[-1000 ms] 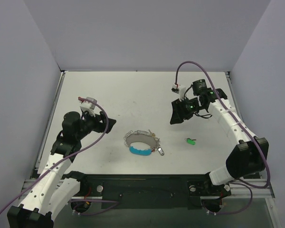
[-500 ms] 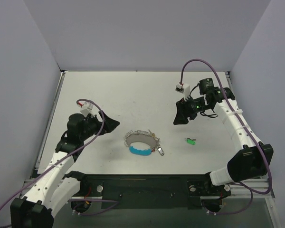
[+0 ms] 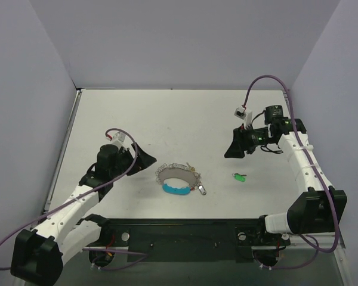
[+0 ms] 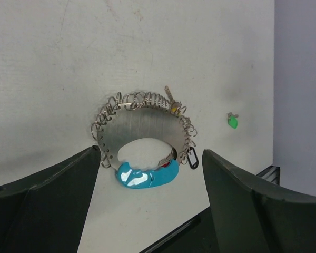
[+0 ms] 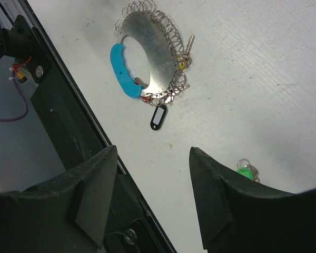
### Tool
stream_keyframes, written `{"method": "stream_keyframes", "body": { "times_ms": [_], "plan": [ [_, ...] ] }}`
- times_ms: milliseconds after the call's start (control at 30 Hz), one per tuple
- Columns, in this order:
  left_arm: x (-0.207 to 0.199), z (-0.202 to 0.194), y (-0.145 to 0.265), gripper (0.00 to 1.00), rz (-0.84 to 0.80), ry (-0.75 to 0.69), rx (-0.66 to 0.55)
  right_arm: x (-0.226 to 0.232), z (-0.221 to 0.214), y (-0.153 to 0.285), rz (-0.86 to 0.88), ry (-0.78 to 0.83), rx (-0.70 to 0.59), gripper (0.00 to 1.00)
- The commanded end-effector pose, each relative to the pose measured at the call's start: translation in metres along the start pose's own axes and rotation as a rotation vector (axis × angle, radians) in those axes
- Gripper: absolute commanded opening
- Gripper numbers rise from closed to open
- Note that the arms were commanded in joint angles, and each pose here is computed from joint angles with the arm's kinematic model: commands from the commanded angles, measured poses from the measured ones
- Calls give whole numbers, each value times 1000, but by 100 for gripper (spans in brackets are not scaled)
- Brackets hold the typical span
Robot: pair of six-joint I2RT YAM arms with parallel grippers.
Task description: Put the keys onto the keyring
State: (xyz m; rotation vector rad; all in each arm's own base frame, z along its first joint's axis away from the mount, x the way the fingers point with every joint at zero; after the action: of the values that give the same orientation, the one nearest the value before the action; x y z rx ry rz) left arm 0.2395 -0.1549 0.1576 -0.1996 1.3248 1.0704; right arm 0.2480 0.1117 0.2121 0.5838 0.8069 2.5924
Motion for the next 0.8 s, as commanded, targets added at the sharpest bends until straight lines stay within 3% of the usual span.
{"method": "stream_keyframes", "body": {
  "times_ms": [0, 267, 767],
  "plan": [
    [-9, 3, -3, 88, 85, -129, -63, 8, 6, 0, 36, 24, -53, 52],
    [-2, -11, -9, 88, 180, -237, -78, 4, 0, -4, 41, 13, -34, 52],
    [-6, -16, -14, 88, 109, -237, -70, 3, -3, -5, 37, 11, -24, 52]
  ]
}}
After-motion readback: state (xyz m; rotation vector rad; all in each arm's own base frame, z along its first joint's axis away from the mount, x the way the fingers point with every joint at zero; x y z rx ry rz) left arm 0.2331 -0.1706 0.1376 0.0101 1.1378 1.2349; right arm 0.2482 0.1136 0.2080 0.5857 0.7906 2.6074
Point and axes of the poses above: each gripper's point midway between its finger pads, its own y axis back along the fingers, its own x axis along the line the jaws close on, z = x × y, the point moved 3 cm from there along y, back along the fingers, and after that the axes turned 15 degrees about y, right-handed, at the moved point
